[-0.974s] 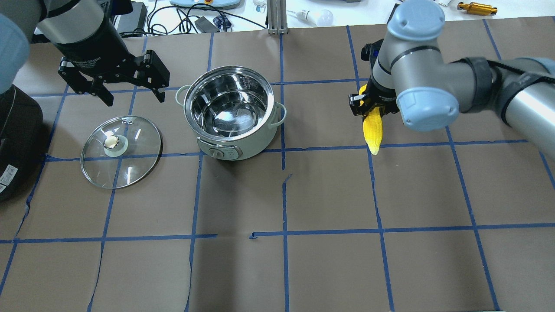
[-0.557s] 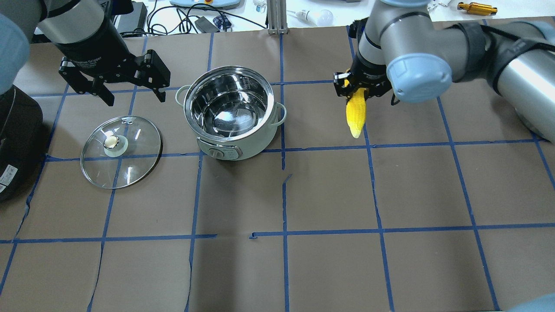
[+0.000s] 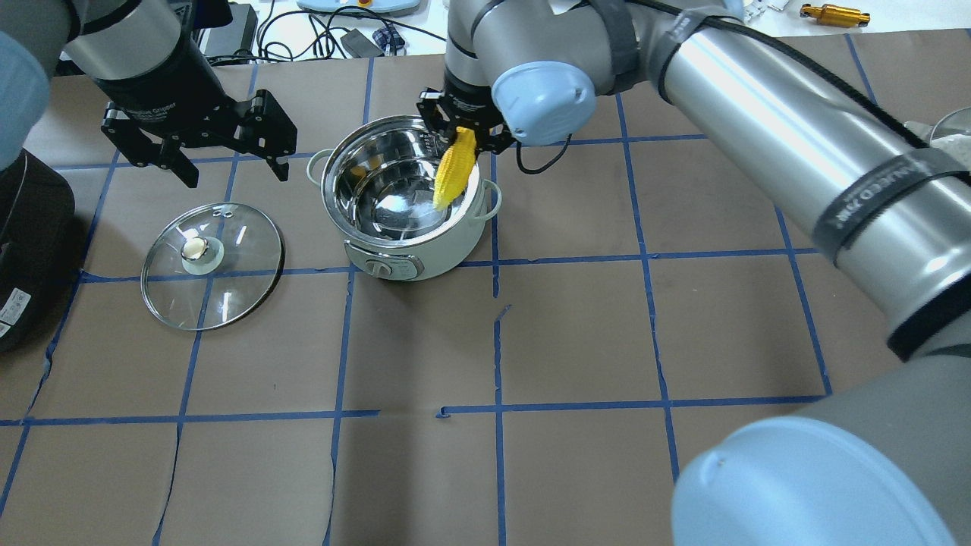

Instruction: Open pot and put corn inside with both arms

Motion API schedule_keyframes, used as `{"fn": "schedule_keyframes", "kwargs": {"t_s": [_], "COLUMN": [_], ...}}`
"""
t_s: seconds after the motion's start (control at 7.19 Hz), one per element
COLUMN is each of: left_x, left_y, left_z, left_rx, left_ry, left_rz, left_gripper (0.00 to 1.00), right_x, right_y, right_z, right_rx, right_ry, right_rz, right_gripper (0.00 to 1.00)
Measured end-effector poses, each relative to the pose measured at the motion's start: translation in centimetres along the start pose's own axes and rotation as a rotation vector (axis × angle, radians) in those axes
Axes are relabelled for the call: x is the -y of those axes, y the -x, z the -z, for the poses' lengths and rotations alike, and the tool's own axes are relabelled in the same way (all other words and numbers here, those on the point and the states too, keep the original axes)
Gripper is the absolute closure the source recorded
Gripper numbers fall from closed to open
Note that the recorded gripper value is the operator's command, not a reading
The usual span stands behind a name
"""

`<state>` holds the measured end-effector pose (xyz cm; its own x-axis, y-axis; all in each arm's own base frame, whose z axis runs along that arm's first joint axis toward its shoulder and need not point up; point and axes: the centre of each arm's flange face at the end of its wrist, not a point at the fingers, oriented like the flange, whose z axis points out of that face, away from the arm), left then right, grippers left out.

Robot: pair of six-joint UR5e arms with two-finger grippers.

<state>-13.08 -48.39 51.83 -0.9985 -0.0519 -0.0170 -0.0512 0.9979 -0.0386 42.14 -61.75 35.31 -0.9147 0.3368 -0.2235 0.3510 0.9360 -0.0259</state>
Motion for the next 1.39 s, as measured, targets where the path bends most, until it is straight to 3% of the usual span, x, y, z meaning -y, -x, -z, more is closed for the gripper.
{"fn": "schedule_keyframes", "kwargs": {"t_s": [0.42, 0.56, 0.7, 0.83, 1.39], "left_x": [-0.1, -0.2, -0.2, -0.2, -0.2], "left_y": [0.1, 0.1, 0.1, 0.1, 0.3], "left_z": [0.1, 0.1, 0.2, 0.2, 0.1], "left_rx": [0.007, 0.008, 0.009, 0.009, 0.009], "left_ry": [-0.004, -0.005, -0.006, -0.006, -0.005], "left_rz": [-0.004, -0.005, -0.006, -0.007, -0.005], "left_gripper": [0.0, 0.0, 0.0, 0.0, 0.0], "right_x": [-2.4, -2.7, -2.7, -2.7, -2.3], "right_y": [3.7, 3.9, 3.9, 3.8, 3.1], "right_z": [-3.6, -4.5, -5.0, -5.1, -3.8], "right_rx": [0.011, 0.003, -0.004, -0.009, -0.023], "right_ry": [0.017, 0.022, 0.022, 0.021, 0.009], "right_rz": [0.011, 0.018, 0.023, 0.029, 0.076], "right_gripper": [0.71, 0.24, 0.06, 0.0, 0.0]}}
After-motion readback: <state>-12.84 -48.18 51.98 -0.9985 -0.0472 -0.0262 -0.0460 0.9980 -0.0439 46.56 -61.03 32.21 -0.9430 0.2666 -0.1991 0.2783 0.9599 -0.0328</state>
